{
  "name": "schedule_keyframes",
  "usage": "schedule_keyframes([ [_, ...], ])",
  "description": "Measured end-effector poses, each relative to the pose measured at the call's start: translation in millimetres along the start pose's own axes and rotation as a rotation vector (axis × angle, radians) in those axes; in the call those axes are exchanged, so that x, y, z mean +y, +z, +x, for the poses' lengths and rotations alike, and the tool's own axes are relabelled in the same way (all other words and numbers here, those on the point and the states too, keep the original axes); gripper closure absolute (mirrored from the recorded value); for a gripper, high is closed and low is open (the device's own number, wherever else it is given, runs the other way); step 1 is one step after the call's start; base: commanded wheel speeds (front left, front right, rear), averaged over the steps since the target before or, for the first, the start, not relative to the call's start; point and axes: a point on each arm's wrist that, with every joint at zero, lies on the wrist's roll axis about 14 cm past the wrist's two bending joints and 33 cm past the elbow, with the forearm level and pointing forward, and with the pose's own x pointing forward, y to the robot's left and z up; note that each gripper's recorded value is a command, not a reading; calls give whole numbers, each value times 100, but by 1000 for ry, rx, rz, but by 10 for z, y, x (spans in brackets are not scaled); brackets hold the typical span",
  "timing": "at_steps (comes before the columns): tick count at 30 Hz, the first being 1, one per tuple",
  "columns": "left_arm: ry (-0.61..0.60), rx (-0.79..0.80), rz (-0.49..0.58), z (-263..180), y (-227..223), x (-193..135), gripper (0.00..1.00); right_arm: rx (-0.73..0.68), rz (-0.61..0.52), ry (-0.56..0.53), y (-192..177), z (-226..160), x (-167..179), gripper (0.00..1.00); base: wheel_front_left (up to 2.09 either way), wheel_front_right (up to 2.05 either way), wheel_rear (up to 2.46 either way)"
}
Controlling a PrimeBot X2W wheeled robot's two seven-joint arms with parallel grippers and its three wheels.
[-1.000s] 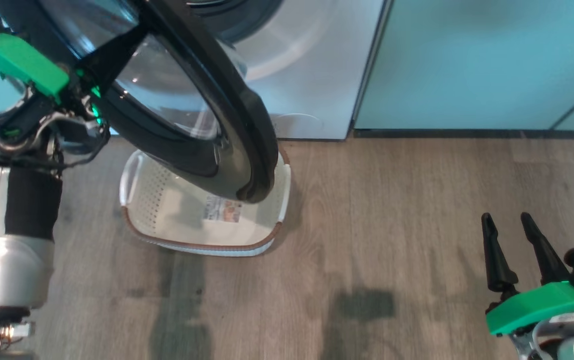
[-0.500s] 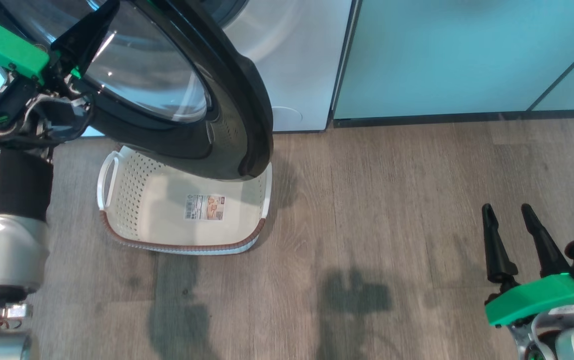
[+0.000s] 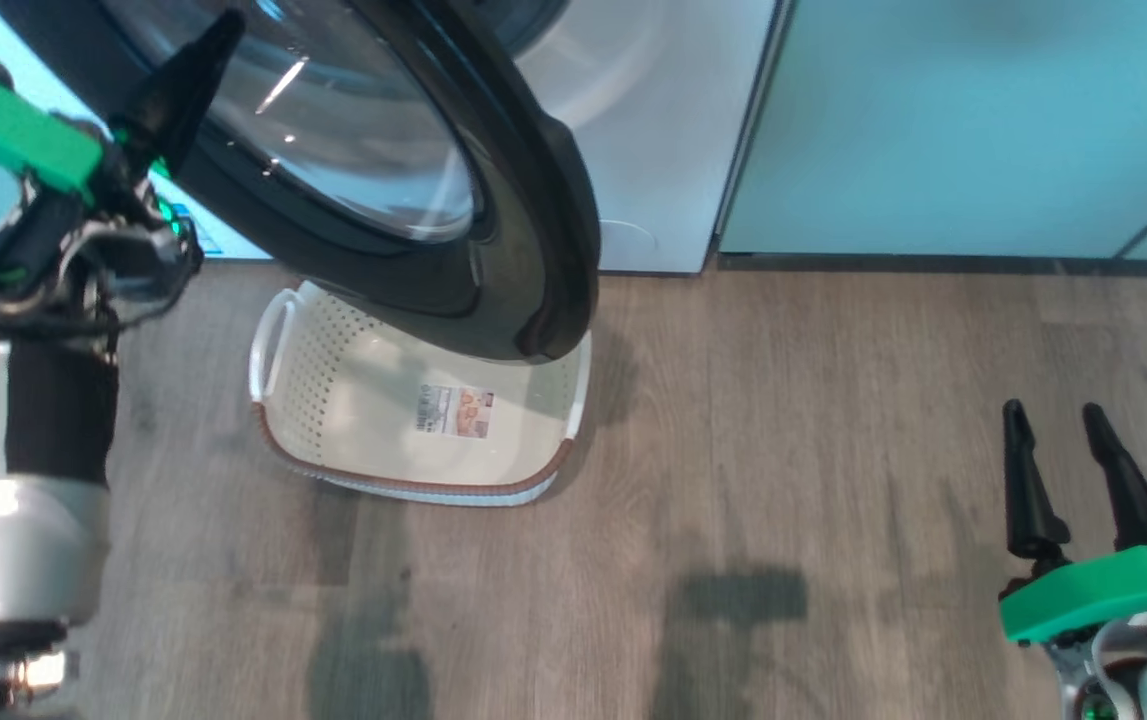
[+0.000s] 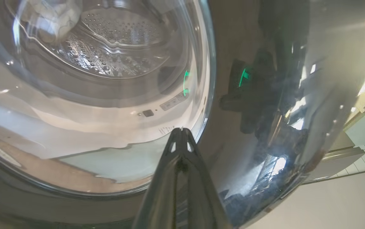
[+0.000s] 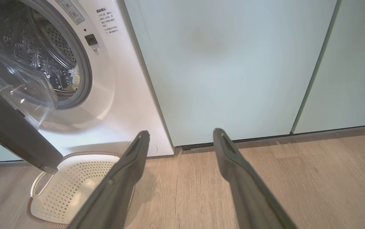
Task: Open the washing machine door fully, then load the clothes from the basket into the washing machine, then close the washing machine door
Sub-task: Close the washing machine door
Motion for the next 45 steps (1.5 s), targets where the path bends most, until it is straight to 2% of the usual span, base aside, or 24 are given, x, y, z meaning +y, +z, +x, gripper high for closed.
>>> schedule_keyframes([
  [4, -1, -74, 23, -257, 102, -1, 100, -17, 0, 14, 54, 46, 42, 0, 0, 0, 0],
  [6, 21, -107, 71, -397, 136, 27, 100, -24, -1, 23, 78, 62, 73, 0, 0, 0, 0],
  [7, 25, -130, 82, -470, 150, 33, 53, -28, -3, 29, 91, 69, 90, 0, 0, 0, 0],
  [8, 34, -147, 100, -543, 157, 45, 11, -33, -7, 35, 107, 73, 111, 0, 0, 0, 0],
  [9, 50, -164, 135, -614, 158, 64, 0, -38, -9, 40, 126, 78, 127, 0, 0, 0, 0],
  [12, 78, -224, 194, -837, 175, 95, 0, -54, -10, 54, 179, 95, 170, 0, 0, 0, 0],
  [19, 213, -313, 541, -1304, 103, 239, 0, -84, -22, 91, 298, 109, 291, 0, 0, 0, 0],
  [26, 367, -286, 928, -1668, -215, 410, 0, -107, -26, 112, 384, 60, 365, 0, 0, 0, 0],
  [31, 381, -260, 1092, -1740, -418, 385, 0, -87, -27, 104, 327, -36, 334, 0, 0, 0, 0],
  [35, 400, -245, 1189, -1826, -513, 397, 0, -61, -27, 87, 254, -153, 278, 0, 0, 0, 0],
  [45, 419, -231, 1202, -1929, -673, 403, 0, -42, -41, 62, 206, -301, 208, 0, 0, 0, 0],
])
